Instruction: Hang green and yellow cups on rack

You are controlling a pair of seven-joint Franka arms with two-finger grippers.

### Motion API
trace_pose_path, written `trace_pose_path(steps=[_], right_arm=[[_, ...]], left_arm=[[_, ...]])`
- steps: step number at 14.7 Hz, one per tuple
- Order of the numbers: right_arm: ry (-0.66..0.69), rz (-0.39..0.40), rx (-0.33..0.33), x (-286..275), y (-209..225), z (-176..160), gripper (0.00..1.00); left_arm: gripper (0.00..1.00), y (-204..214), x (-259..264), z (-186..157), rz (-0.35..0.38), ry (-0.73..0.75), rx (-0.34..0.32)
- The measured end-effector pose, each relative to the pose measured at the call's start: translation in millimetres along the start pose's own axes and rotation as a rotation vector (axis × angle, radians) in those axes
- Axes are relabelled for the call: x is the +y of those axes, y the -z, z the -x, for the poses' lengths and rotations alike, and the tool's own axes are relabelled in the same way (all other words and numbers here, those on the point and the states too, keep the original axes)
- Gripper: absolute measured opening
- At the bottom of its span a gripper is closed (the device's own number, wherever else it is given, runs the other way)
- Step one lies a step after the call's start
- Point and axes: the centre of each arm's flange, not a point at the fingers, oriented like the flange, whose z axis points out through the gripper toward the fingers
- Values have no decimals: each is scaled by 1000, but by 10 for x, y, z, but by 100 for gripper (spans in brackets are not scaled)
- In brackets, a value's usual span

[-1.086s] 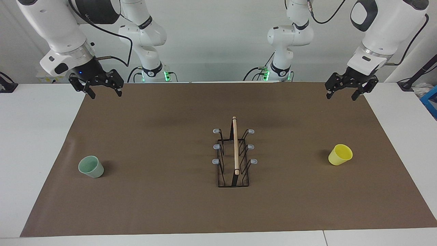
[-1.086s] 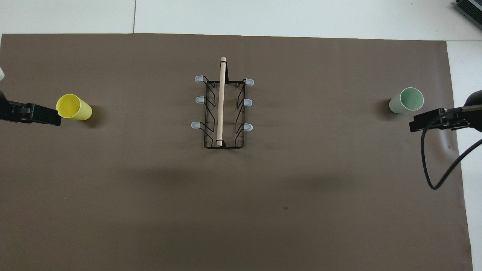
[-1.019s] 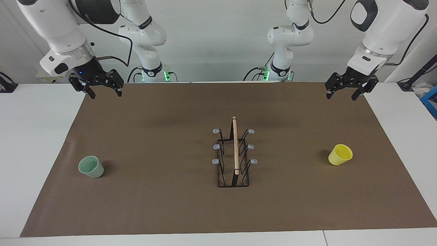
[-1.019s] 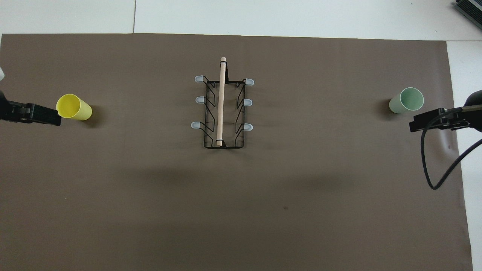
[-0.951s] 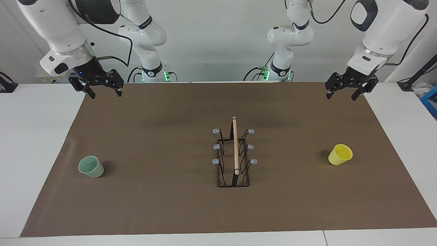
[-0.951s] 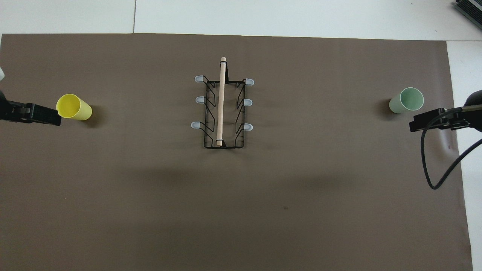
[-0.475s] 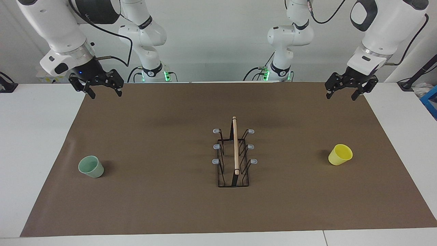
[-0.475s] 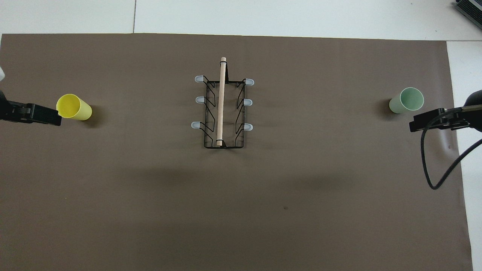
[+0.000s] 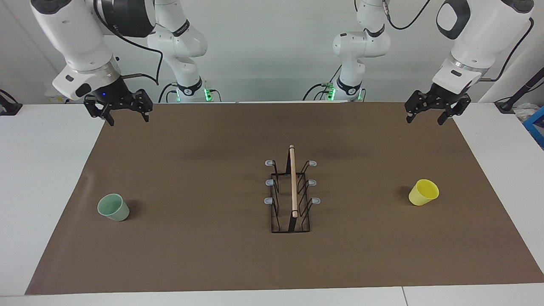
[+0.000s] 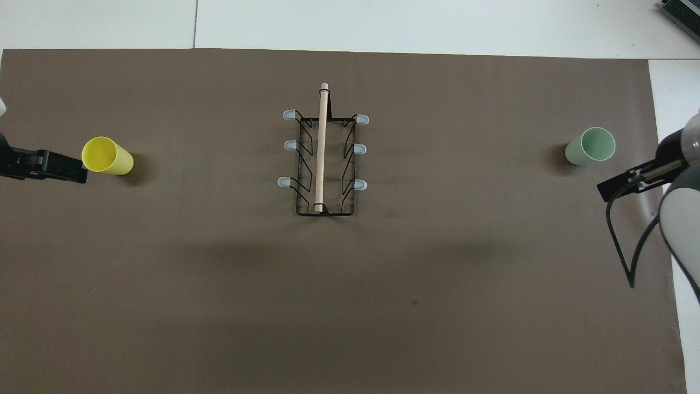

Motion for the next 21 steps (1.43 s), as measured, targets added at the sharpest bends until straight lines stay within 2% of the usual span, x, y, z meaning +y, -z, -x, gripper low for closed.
trace_pose_path(steps=[2,5,8,12,15,17,21], right_arm=[[140,69,-20,51,-180,-112,100],[304,128,-103,90,-596,-284,100],[403,170,-158,-24,-985,-549,100],[535,276,-222,-213,-1285,-784,100],[680,370,-261,-182,-1515,-847,100],[723,415,-296,-166,-1604,-831,100],[820,520,-376,-192,-1870,-767,100]], left_arm=[[100,-134,-198,-104,1,39,-25],[100,-297,-506,-381,44,169,-46],[100,-480,-854,-605,135,415,-53],[99,-750,-1111,-822,167,709,-81],[100,-1114,-1357,-1054,186,973,-117],[97,-1458,-1574,-1194,181,1127,-124],[97,-1921,-1991,-1295,276,1358,-127]])
